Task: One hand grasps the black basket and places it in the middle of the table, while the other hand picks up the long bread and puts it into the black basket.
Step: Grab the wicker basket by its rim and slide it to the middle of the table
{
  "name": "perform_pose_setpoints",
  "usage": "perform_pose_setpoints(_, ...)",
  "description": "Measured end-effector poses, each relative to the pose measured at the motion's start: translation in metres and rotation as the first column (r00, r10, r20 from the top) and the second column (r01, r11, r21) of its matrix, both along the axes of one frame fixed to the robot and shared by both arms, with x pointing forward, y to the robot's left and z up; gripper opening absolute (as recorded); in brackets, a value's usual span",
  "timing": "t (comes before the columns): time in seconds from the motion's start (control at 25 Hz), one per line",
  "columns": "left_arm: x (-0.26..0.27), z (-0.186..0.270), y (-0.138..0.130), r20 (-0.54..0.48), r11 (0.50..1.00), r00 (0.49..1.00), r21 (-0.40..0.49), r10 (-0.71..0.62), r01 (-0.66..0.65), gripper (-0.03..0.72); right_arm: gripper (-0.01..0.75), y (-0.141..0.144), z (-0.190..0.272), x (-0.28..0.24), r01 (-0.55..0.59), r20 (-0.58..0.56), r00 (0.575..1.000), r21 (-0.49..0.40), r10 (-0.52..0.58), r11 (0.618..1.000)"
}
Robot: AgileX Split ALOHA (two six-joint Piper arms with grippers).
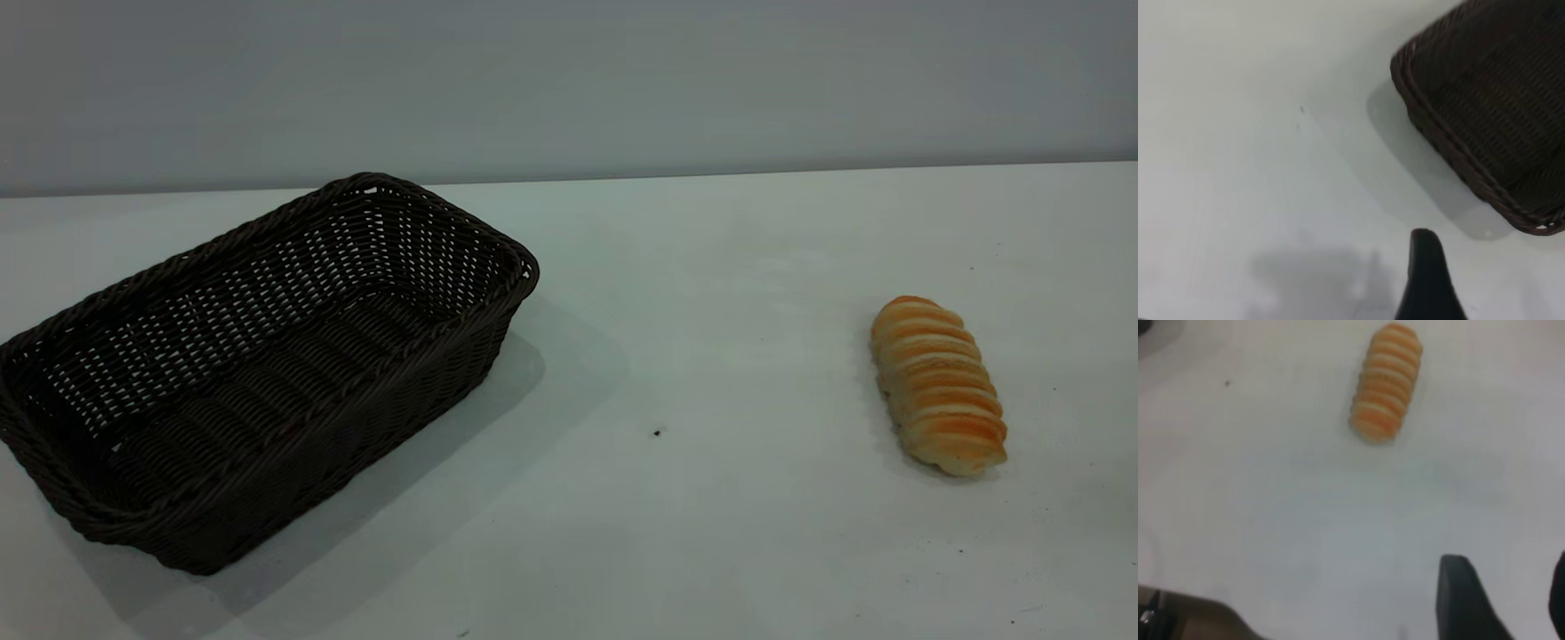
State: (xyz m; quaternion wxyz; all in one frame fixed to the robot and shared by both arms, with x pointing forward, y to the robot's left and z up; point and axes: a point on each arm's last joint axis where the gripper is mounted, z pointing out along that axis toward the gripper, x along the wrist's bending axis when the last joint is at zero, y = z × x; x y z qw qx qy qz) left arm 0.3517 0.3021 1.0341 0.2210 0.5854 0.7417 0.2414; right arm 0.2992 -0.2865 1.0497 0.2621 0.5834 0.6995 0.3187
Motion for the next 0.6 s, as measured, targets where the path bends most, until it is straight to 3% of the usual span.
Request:
perform_pose_setpoints(0.2, 0.045, -0.032, -0.009, -0.138, 0.999, 0.99, -0.029, 0.028, -0.032, 0.567, 0.398, 0.0, 0.003, 0.003, 0.001, 0.047, 0.999, 0.002, -0.001, 1.0)
perform_pose_setpoints(0.48, 0.09, -0.084, -0.019, -0.275, 0.995, 0.96, -0.062, 0.053, -0.072, 0.567, 0.408, 0.0, 0.01, 0.011, 0.009, 0.131, 0.991, 0.011, -0.01, 1.0)
perform_pose_setpoints(0.6, 0.107, -0.096, -0.022, -0.315, 0.995, 0.947, -0.06, 0.061, -0.084, 0.567, 0.408, 0.001, 0.008, 0.022, 0.012, 0.107, 0.994, 0.009, -0.013, 1.0)
